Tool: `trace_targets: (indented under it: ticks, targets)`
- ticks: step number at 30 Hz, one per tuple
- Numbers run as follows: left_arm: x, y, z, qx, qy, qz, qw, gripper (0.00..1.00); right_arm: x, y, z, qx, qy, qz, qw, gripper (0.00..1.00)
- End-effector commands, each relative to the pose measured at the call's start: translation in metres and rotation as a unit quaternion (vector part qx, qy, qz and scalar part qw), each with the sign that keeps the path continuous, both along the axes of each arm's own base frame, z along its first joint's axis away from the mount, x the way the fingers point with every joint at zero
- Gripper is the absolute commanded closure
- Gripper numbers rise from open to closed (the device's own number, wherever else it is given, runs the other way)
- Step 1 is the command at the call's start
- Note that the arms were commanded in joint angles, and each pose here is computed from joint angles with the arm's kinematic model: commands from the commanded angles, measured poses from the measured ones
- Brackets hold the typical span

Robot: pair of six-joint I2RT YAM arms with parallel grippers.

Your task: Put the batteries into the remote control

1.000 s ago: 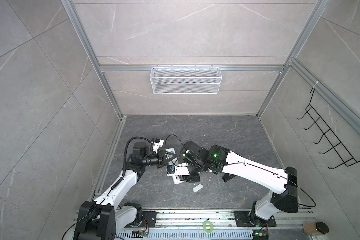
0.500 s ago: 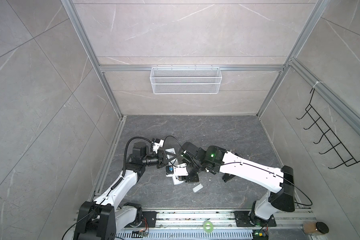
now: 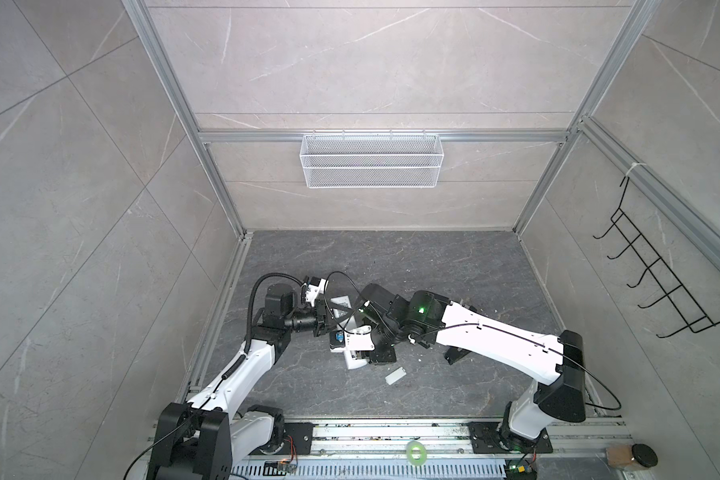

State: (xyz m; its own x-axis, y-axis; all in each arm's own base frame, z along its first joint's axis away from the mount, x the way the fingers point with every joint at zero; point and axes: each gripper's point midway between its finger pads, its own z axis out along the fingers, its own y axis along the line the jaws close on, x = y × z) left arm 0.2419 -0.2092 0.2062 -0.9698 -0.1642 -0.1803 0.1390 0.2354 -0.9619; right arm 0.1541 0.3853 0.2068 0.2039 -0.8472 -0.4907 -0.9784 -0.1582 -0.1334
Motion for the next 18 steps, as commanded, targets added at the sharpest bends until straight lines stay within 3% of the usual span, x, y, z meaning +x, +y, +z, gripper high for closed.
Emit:
trace_targets:
  ticks: [1, 18]
  targets:
    - [-0.004, -0.003, 0.022, -0.020, -0.038, -0.021, 0.999, 1.00, 0.000, 0.002, -0.005, -0.015, -0.006, 0.005, 1.000, 0.76]
    - [-0.007, -0.003, 0.022, -0.022, -0.039, -0.025, 0.999, 1.00, 0.015, 0.005, -0.019, -0.044, -0.023, -0.023, 0.998, 0.78]
